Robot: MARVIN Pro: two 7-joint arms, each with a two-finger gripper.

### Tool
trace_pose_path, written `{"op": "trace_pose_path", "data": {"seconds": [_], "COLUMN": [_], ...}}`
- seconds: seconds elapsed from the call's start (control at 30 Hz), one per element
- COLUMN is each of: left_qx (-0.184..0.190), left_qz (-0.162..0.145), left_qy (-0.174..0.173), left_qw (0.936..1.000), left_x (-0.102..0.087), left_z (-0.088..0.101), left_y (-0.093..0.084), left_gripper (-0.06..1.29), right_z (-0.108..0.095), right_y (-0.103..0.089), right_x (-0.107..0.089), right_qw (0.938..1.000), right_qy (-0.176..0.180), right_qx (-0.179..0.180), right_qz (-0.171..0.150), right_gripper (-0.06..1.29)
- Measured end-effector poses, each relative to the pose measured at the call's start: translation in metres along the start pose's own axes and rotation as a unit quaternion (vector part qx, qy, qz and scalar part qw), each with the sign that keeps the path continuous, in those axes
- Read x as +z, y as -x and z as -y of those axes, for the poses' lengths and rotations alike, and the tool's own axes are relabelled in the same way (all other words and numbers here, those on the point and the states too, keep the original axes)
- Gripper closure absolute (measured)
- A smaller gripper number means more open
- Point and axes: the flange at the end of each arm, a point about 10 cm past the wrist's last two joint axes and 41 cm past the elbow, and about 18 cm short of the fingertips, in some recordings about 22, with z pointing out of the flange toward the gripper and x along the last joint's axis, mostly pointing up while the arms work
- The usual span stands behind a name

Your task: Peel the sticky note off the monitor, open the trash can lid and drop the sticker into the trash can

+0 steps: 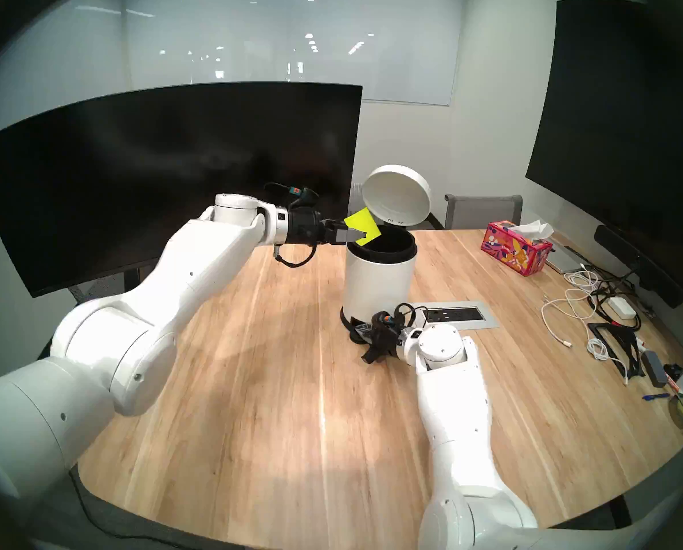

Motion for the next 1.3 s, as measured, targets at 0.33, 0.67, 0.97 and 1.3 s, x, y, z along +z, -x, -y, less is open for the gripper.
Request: {"op": "trace_pose_path", "data": {"seconds": [0.33, 0.67, 0.97, 1.3], "left_qx": [-0.003, -0.001, -0.006, -0.034], "left_qz": [-0.003, -0.037, -0.059, -0.073], "left_qy": [0.004, 0.031, 0.051, 0.054], "left_qw": [1.0, 0.9988, 0.997, 0.9953], "left_x": [0.0, -0.006, -0.029, -0.072], "left_z": [0.001, -0.013, -0.023, -0.023], "left_y": [0.003, -0.023, -0.034, -0.013], "left_gripper": [0.11, 0.11, 0.11, 0.05], "right_z": [0.0, 0.0, 0.0, 0.0], "right_y": [0.0, 0.0, 0.0, 0.0], "right_x": [0.0, 0.0, 0.0, 0.0], "right_qw": [1.0, 1.0, 1.0, 1.0], "right_qy": [0.0, 0.0, 0.0, 0.0], "right_qx": [0.0, 0.0, 0.0, 0.0], "right_qz": [0.0, 0.0, 0.0, 0.0], "right_gripper": [1.25, 1.25, 1.25, 1.25]}}
